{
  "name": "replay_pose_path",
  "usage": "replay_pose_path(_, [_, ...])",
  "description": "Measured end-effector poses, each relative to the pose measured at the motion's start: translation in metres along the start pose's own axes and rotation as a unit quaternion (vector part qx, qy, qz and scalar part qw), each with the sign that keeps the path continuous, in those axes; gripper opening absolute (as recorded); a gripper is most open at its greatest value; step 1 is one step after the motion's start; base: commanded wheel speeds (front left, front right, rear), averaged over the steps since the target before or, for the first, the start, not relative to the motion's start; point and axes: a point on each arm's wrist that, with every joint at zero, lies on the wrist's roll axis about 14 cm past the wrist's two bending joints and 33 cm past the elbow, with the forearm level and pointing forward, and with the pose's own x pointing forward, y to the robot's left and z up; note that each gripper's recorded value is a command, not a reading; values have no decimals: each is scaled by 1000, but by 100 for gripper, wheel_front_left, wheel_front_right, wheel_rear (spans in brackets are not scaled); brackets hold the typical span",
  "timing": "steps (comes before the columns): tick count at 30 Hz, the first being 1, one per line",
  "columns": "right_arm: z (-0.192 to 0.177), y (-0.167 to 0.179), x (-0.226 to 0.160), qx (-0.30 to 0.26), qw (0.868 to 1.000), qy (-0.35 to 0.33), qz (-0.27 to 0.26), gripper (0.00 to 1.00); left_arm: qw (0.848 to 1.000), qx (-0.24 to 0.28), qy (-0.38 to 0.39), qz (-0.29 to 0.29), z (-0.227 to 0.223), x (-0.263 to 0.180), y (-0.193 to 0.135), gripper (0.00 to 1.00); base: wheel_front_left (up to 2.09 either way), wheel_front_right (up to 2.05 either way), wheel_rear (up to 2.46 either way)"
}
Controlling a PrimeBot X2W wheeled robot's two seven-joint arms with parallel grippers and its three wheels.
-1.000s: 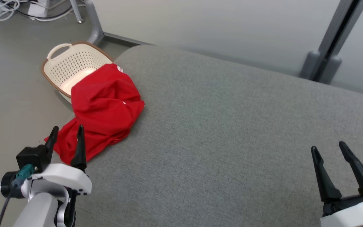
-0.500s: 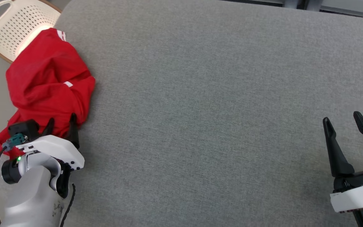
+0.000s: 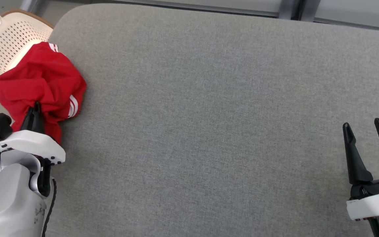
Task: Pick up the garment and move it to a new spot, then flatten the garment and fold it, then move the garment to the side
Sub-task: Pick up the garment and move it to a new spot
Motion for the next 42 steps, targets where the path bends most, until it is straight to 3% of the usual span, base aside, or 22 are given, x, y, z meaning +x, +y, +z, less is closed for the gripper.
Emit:
replay_pose_path(9, [31,11,-26,-12,999,-38,-10,100,988,23,-147,-40,76,-43,-11,0,0,0,0])
replay_pose_path(14, [44,15,-46,-16,998,-54,-20,100,976,13,-201,-80,96,-73,-37,0,0,0,0])
replay_pose_path(28, [54,-9,-108,-14,993,-72,-93,100,949,3,-198,-243,81,-128,-153,0,0,0,0])
replay_pose_path(34, [53,-32,-139,-8,986,-77,-146,100,914,3,-154,-376,57,-152,-244,0,0,0,0])
replay_pose_path(42, [48,-64,-170,10,972,-85,-219,100,833,17,-134,-537,47,-187,-366,0,0,0,0])
